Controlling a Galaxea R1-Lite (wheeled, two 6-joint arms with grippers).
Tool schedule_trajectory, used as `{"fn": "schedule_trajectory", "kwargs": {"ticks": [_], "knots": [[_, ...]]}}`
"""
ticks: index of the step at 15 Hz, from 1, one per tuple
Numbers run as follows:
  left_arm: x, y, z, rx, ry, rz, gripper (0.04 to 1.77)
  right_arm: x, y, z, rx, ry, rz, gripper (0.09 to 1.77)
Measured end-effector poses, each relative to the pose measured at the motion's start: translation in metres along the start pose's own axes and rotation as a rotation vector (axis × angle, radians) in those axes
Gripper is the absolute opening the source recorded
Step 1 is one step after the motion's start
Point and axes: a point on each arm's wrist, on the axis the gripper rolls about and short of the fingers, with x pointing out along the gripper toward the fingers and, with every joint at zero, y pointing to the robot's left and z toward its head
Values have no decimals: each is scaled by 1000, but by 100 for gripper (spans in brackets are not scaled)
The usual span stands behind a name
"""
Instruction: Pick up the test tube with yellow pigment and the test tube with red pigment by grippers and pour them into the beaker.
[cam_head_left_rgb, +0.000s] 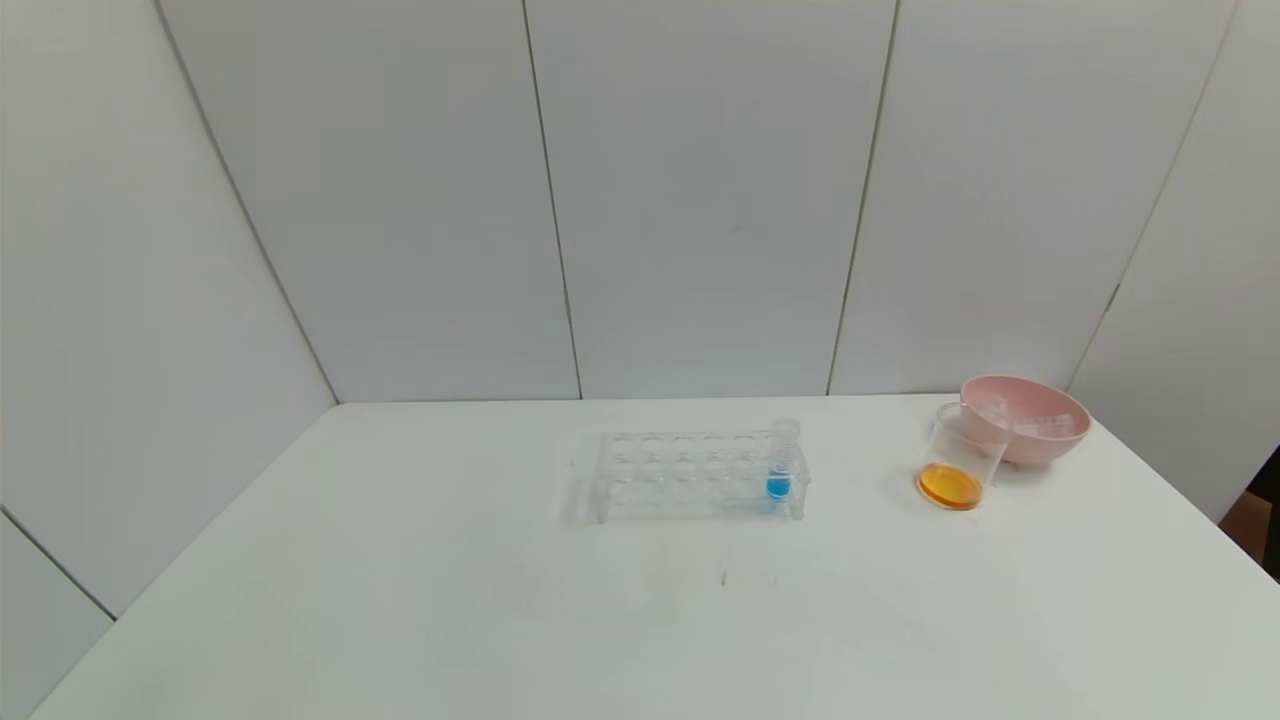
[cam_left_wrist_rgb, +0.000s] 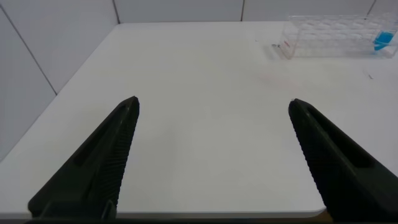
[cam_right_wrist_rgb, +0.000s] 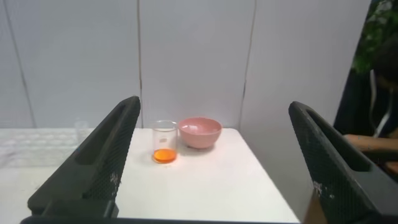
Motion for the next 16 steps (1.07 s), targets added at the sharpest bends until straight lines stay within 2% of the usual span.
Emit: {"fn": "schedule_trajectory", "kwargs": {"ticks": [5,8,10,12,16], "knots": [[0,0,0,0,0,0,172,8,6,-64,-1,104,28,171],[0,0,0,0,0,0,172,6,9,-99,-7,266,95,171],[0,0,0,0,0,0,172,4,11,-108,20,336,131,171],[0,0,0,0,0,0,172,1,11,-114,20,412,138,171],[0,0,0,0,0,0,172,2,11,-110,27,377,131,171]]}}
